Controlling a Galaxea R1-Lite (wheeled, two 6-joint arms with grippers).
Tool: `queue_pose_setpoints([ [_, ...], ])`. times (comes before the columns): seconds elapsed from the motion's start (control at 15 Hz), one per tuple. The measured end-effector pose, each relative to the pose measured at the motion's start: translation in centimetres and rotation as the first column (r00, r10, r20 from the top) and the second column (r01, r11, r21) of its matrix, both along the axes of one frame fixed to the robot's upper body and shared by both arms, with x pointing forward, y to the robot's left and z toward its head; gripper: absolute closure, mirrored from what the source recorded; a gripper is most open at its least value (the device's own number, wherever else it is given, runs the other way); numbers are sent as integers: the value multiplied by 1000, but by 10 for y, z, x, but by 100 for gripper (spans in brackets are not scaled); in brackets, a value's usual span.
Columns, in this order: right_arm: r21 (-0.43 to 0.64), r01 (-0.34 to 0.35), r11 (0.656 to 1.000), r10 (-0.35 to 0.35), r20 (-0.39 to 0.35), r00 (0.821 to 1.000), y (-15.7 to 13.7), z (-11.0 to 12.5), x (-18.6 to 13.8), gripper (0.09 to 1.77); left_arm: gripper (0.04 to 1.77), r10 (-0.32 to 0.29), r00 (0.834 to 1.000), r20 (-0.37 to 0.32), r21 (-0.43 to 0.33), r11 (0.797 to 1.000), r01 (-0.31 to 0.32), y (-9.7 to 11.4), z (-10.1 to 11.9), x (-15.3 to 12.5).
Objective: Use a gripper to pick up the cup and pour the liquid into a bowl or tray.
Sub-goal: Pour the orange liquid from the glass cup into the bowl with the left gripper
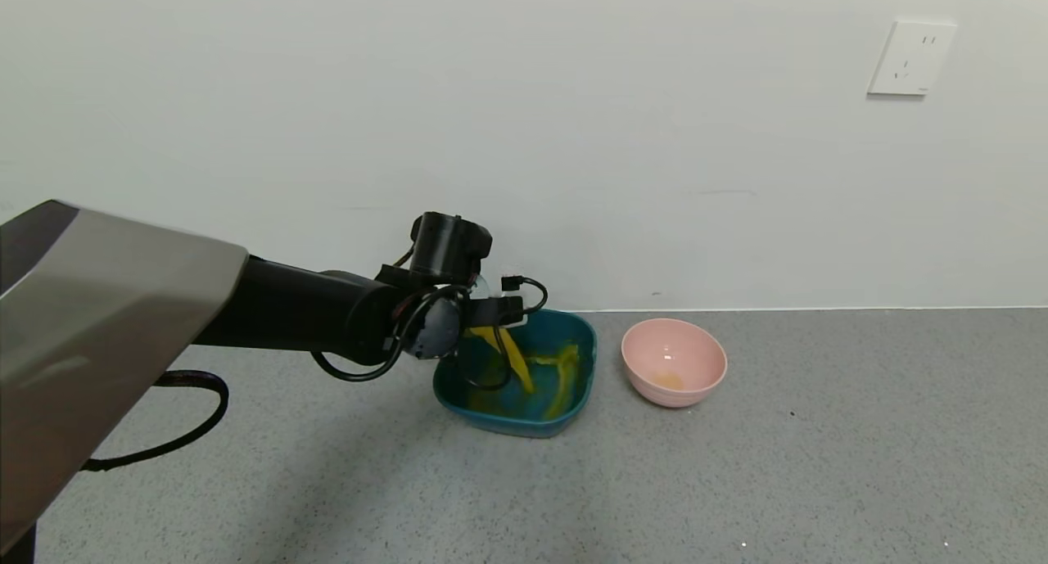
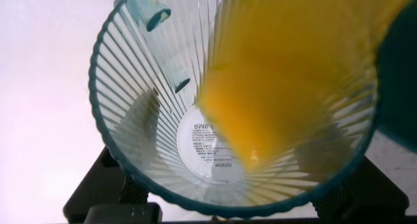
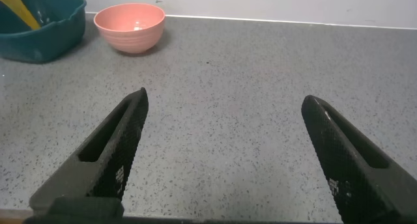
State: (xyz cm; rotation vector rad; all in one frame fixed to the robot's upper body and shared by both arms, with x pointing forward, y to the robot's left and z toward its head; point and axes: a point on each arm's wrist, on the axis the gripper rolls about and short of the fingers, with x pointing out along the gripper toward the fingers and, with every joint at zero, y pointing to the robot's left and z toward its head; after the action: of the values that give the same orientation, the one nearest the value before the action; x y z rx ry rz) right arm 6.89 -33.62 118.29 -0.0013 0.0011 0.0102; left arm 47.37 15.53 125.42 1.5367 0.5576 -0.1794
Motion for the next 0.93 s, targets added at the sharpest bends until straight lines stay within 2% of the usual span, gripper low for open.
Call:
queue_pose_setpoints([
  [0.4, 0, 0, 1000, 0, 0, 1000, 0, 0, 0, 15, 52, -22, 1000, -10, 117, 993, 23, 0, 4, 0],
  [0.93, 0, 0, 1000, 0, 0, 1000, 0, 0, 0, 15, 52, -32, 999, -30, 262, 964, 39, 2, 10, -2],
])
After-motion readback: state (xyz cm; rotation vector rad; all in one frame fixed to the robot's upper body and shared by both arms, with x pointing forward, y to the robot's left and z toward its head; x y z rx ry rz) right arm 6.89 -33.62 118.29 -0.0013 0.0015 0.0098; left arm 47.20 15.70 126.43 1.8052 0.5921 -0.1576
